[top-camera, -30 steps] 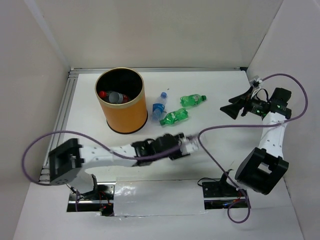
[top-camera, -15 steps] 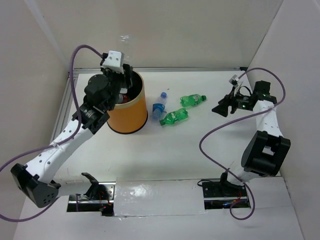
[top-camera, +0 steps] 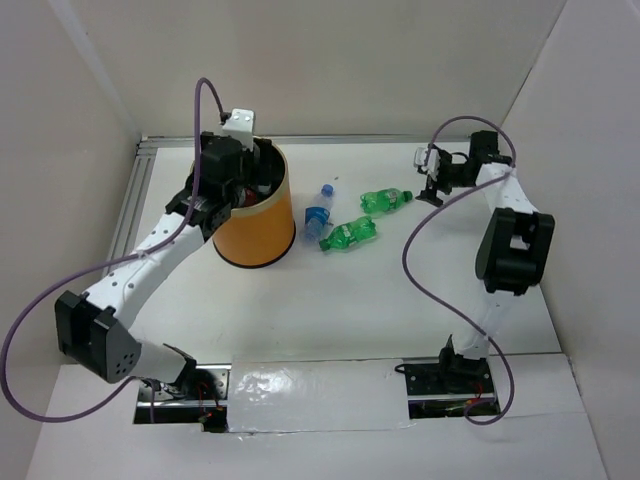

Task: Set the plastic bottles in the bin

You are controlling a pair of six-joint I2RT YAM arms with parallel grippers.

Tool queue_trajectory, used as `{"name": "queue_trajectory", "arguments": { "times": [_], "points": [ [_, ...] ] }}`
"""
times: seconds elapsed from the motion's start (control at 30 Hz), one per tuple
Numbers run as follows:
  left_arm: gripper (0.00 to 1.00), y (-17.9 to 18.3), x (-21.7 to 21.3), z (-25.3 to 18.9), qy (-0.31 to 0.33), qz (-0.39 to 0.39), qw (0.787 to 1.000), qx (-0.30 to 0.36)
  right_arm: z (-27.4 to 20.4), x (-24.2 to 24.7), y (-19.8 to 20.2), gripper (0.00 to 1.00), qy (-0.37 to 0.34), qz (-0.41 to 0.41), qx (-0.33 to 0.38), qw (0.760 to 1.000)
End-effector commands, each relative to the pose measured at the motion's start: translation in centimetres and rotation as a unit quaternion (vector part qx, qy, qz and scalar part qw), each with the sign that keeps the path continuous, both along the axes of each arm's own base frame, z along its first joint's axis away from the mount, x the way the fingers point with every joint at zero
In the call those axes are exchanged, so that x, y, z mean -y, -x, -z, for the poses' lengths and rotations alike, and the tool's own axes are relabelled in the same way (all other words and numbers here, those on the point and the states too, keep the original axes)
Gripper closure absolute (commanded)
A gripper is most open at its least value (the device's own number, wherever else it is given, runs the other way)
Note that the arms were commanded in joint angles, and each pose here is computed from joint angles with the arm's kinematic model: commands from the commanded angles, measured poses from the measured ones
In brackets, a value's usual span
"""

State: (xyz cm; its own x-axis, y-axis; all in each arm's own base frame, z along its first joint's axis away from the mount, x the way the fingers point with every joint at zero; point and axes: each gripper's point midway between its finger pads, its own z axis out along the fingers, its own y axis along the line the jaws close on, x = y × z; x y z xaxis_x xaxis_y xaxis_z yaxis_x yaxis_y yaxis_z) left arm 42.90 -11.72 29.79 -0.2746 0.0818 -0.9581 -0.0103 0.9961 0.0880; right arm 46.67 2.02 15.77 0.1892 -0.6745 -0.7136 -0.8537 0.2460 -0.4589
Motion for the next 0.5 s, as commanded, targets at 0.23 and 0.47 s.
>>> {"name": "queue_trajectory", "arguments": {
  "times": [0.23, 0.47],
  "points": [
    [0.0, 14.3, 12.3, 0.0, 0.014, 0.317, 0.948, 0.036, 4.9, -8.5, -5.8, 0.0, 0.116, -0.2, 0.058, 0.971],
    [0.0, 19.5, 13.2, 7.5, 0.043, 0.302, 0.951, -0.045, 9.6, -10.8, -5.0, 0.0, 0.153, -0.24, -0.01, 0.959]
  ]
}}
